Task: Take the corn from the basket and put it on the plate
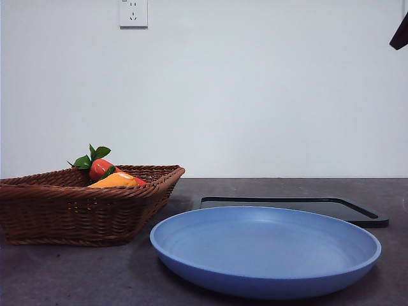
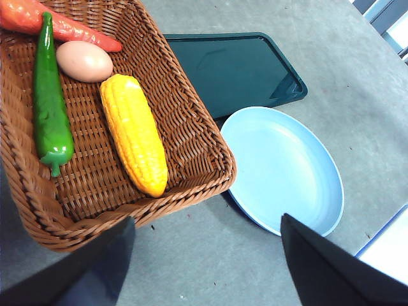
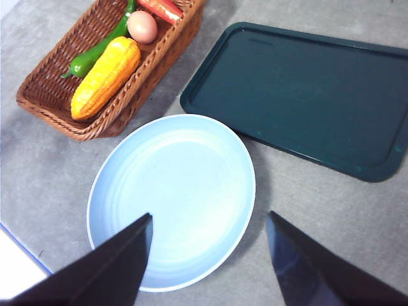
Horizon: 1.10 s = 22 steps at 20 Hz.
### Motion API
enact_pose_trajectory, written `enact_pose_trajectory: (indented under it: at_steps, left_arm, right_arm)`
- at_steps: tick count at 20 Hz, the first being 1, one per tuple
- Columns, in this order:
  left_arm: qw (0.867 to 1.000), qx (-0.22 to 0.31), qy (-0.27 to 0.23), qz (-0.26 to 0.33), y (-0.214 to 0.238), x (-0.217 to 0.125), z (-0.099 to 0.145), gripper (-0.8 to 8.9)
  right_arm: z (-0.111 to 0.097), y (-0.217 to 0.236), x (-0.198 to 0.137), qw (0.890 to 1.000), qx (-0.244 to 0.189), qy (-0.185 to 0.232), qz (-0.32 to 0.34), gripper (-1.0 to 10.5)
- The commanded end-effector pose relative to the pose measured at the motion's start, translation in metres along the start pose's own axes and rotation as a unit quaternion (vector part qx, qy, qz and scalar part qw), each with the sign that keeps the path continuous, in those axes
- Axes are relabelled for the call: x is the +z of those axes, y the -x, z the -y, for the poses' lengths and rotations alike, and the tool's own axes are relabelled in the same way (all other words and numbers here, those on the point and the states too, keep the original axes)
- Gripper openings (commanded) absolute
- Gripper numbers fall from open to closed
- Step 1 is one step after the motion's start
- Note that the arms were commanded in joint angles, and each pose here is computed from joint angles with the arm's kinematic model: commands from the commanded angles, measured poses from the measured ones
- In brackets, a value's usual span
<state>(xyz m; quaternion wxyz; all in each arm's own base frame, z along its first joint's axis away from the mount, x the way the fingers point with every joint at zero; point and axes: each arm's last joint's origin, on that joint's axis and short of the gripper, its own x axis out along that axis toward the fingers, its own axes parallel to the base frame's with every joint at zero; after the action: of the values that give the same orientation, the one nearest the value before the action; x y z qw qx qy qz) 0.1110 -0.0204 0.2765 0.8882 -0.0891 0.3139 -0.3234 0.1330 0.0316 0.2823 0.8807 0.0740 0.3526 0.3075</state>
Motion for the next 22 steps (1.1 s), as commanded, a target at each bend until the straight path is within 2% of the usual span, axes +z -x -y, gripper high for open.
enact_pose_trajectory:
  at_steps: [1, 4, 14, 18, 22]
  left_arm:
    - [1.000, -0.005, -0.009, 0.013, 0.003, 0.007, 0.002, 3.78]
    - [1.000, -0.005, -0.010, 0.013, 0.003, 0.007, 0.002, 3.77]
    - [1.000, -0.004, -0.011, 0.017, 0.003, 0.007, 0.002, 3.77]
    - [1.000, -0.004, -0.011, 0.017, 0.003, 0.007, 0.002, 3.77]
    - [1.000, -0.004, -0.011, 0.017, 0.003, 0.007, 0.002, 3.77]
  right_arm:
    - [0.004, -0.008, 0.007, 0.999, 0.001, -0.036, -0.012, 3.0]
    - [0.015, -0.030, 0.009, 0.996, 0.005, -0.068, -0.060, 2.9]
    - [0.050, -0.121, 0.001, 0.974, 0.019, -0.118, -0.193, 2.6]
    - [0.055, -0.144, -0.008, 0.965, 0.025, -0.124, -0.228, 2.5]
    - [0.055, -0.158, -0.015, 0.960, 0.031, -0.122, -0.249, 1.8]
